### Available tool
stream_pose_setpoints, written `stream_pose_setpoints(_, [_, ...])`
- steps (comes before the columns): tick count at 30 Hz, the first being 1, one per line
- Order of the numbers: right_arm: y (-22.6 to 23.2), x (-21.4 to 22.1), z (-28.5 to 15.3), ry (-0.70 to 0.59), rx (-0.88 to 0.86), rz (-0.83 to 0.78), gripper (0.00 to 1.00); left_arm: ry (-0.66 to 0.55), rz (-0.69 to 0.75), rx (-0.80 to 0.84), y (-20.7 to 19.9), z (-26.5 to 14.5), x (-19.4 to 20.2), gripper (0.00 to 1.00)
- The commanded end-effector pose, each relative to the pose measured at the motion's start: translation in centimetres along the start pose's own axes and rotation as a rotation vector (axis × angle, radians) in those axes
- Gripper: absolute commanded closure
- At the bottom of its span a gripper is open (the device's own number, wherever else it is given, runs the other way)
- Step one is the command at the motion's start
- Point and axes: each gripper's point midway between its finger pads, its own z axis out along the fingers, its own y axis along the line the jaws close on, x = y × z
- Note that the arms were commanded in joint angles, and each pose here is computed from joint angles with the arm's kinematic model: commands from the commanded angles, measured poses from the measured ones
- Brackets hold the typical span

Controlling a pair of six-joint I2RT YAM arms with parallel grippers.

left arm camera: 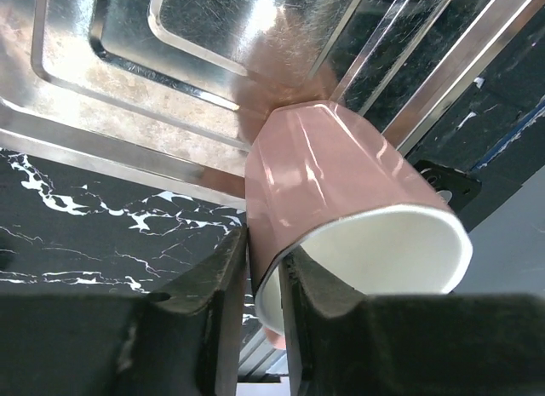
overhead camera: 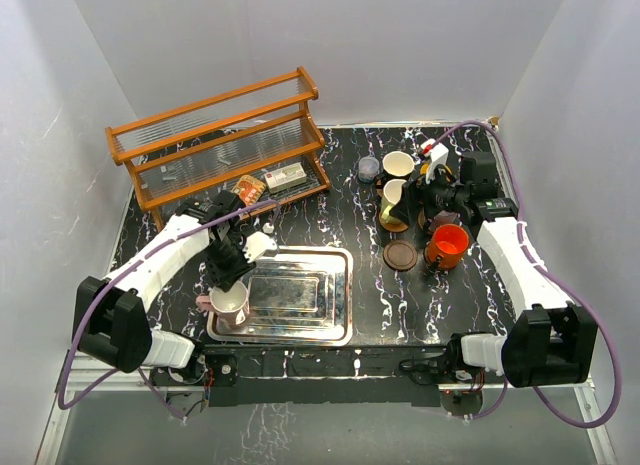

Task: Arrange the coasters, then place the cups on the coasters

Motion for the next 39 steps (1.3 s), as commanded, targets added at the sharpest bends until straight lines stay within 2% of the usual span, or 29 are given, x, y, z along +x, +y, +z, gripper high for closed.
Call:
stream_pose_setpoints(1, [-0.4, -1.2, 0.1, -0.043, 0.006, -0.038, 0.17, -0.025, 0.019, 0.014, -0.4, -0.3, -0.2, 0.84])
stream_pose_setpoints(8, [-0.7, -1.4, 0.0, -0.042, 0.021, -0.043, 0.14, -0.014, 0.042, -0.024, 0.1, -2.2, -0.2, 1.0])
stream_pose_setpoints(19, [-1.9, -2.7, -0.3, -0.044, 0.09, -0.016, 0.02, -0.145, 0.136, -0.091, 0.3, -6.8, -2.6, 1.0])
stream_pose_setpoints(25, [-2.8, -3.2, -0.8, -0.04, 0.144, -0.029, 0.02, -0.179, 0.131, -0.167, 1.5, -8.3, -3.6, 1.0])
stream_pose_setpoints(36, [-3.5, -5.3, -0.6, -0.031, 0.145, -0.04, 0.02, -0.481, 0.002, -0.255, 4.4, -12.7, -11.6, 1.0])
stream_pose_setpoints(39, [-3.6, -6.7, -0.6, -0.046, 0.141, -0.055, 0.02, -0.512, -0.052, -0.225, 5.4, -12.5, -13.7, 1.0])
